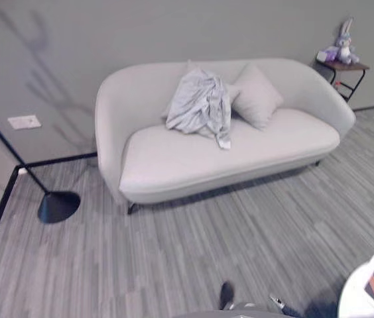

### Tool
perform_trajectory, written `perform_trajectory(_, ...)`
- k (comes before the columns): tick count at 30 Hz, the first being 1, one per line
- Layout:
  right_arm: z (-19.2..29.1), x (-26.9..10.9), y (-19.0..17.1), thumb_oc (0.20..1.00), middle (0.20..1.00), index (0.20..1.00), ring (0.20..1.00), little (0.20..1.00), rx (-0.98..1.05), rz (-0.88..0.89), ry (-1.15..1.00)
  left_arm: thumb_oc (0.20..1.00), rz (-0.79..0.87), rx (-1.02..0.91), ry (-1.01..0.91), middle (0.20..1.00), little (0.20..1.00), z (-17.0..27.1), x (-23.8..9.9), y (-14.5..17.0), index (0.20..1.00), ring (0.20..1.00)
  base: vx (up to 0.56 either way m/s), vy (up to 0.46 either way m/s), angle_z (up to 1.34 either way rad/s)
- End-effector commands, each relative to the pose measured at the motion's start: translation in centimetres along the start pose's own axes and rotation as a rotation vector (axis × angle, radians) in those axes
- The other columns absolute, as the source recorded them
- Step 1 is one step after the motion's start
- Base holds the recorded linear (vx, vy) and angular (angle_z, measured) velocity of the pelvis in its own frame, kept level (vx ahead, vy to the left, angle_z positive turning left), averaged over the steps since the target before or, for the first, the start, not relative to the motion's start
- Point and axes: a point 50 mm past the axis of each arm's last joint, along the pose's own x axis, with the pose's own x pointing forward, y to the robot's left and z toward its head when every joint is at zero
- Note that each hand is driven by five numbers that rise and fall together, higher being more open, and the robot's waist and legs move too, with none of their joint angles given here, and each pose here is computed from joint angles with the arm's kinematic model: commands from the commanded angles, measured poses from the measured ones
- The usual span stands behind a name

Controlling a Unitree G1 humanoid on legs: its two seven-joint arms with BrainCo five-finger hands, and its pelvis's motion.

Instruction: Hang the clothes on the sofa on the clothes rack.

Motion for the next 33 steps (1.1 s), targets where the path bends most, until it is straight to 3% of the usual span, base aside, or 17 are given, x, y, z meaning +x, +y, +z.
perform_trajectory(1, -1.5, 0.1, 1.4, 1.0, 1.0, 1.0, 1.0, 1.0, -0.069, 0.018, 0.055, 1.0, 0.043, 0.027, -0.013, 1.0, 1.0, 0.9, -0.1, 0.8, 1.0, 1.0, 0.58, -0.353, 0.61)
perform_trajectory(8, 3.6, 0.0, 1.2, 1.0, 1.0, 1.0, 1.0, 1.0, -0.244, -0.029, -0.105, 1.0, -0.029, 0.053, -0.201, 1.0, 1.0, 6.2, -0.2, -2.2, 1.0, 1.0, 0.4, -0.226, -0.27)
perform_trajectory(13, 3.5, 0.0, 1.2, 1.0, 1.0, 1.0, 1.0, 1.0, -0.266, -0.025, -0.103, 1.0, -0.023, -0.014, -0.173, 1.0, 1.0, 5.4, -0.2, -1.8, 1.0, 1.0, 0.38, 0.06, -0.4)
perform_trajectory(19, 0.7, 0.2, 3.2, 1.0, 1.0, 1.0, 1.0, 1.0, -0.35, 0.048, -0.014, 1.0, 0.085, -0.097, -0.042, 1.0, 1.0, 2.0, -0.4, 2.6, 1.0, 1.0, 0.45, 0.058, -0.57)
perform_trajectory(27, 1.2, 0.2, 4.6, 1.0, 1.0, 1.0, 1.0, 1.0, -0.382, 0.096, -0.08, 1.0, 0.051, 0.018, -0.102, 1.0, 1.0, 3.8, -0.2, 1.3, 1.0, 1.0, 0.26, 0.082, 0.09)
perform_trajectory(33, 3.4, 0.0, 5.0, 1.0, 1.0, 1.0, 1.0, 1.0, -0.375, 0.089, -0.162, 1.0, 0.084, 0.01, -0.177, 1.0, 1.0, 5.8, -0.5, 1.3, 1.0, 1.0, 0.17, -0.245, 0.31)
